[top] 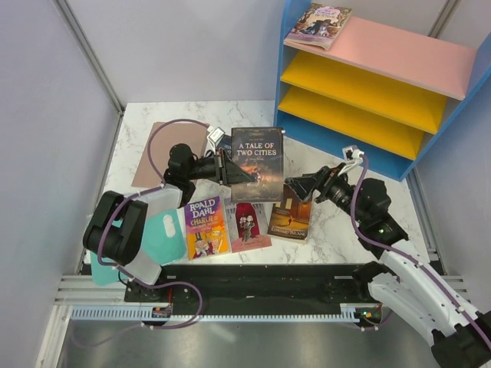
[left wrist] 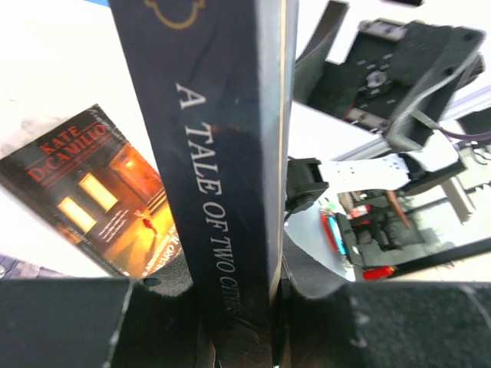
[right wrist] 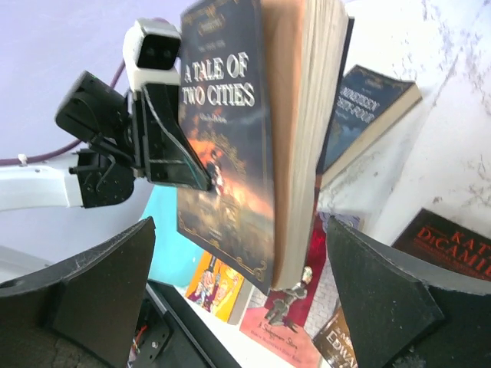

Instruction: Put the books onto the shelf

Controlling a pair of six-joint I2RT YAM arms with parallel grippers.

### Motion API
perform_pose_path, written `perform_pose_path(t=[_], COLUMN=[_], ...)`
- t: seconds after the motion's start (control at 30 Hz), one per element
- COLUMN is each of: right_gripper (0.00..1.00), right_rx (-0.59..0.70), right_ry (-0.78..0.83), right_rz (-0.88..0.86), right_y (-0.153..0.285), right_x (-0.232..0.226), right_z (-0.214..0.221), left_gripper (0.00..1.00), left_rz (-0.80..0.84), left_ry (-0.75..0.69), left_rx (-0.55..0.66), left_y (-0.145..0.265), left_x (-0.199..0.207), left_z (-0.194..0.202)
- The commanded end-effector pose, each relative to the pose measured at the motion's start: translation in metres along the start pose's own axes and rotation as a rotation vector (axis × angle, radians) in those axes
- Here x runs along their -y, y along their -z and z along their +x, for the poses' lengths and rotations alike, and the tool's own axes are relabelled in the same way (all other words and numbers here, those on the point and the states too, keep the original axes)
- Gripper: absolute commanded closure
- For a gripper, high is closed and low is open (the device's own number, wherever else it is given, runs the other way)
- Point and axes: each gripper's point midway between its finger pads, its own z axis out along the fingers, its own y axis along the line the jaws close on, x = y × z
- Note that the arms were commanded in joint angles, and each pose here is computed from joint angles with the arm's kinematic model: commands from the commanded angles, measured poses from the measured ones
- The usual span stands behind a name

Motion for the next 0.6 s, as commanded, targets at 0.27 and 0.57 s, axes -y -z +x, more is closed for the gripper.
perform_pose_path(t=[0.27,0.57], right_gripper=[0.02,0.02], right_rx=[0.049,0.056], right_ry=[-0.246,-0.242], right_rz=[-0.074,-0.143], right_y=[-0.001,-0.005], right_x=[0.016,0.001], right_z=[0.035,0.026], left_gripper=[0.98,0.98], left_rz=[0.193,0.205], left_ry=[-0.171,-0.165], left_rx=[0.053,0.038], left_y=[-0.016,-0.024], left_x=[0.059,0.060], left_z=[-0.055,-0.051])
